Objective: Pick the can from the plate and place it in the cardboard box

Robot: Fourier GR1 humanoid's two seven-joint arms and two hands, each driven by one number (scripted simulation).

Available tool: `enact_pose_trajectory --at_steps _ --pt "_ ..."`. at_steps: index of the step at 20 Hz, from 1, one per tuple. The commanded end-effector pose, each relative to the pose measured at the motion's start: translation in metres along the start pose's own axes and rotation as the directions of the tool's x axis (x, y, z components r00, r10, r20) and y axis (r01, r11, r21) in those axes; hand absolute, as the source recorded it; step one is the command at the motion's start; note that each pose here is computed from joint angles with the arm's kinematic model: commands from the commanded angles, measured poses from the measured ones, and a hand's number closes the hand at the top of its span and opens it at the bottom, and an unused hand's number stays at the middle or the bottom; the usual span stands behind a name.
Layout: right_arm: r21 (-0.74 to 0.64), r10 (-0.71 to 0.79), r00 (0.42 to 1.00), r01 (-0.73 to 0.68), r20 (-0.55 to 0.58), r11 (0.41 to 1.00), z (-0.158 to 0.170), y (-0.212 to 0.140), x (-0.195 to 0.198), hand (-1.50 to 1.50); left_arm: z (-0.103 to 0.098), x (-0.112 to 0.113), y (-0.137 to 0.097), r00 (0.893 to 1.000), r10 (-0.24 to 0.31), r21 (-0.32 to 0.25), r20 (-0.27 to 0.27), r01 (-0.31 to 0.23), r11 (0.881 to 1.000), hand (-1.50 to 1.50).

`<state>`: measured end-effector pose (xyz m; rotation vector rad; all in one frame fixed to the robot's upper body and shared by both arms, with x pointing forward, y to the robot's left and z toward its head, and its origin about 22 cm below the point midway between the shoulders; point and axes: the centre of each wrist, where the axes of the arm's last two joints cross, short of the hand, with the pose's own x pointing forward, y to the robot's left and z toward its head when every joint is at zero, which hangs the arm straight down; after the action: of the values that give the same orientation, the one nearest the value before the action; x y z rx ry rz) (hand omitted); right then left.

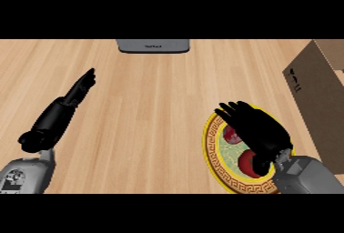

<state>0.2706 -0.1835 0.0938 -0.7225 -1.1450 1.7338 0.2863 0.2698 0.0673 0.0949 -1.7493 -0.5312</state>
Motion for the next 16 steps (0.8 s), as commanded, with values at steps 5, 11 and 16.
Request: enact_pose_trajectory --at_steps 5,11,16 --pt "-0.006 0.025 0.998 -0.025 -0.052 1.0 -0.02 0.009 -0.011 -1.5 -0.003 -0.001 -0.006 1.0 -0.011 0.001 0.011 0.011 1.0 0.0" --pt "0.047 0.001 1.0 0.001 -0.026 0.999 -0.043 0.018 -0.017 -1.5 0.004 -0.001 0.0 1.0 -0.008 0.0 -0.012 0.008 1.0 0.0" --pt "-0.039 0.063 0.993 -0.059 0.104 0.997 -0.05 0.034 -0.003 1.5 0.0 0.0 0.002 1.0 0.007 -0.018 -0.01 -0.007 1.0 0.0"
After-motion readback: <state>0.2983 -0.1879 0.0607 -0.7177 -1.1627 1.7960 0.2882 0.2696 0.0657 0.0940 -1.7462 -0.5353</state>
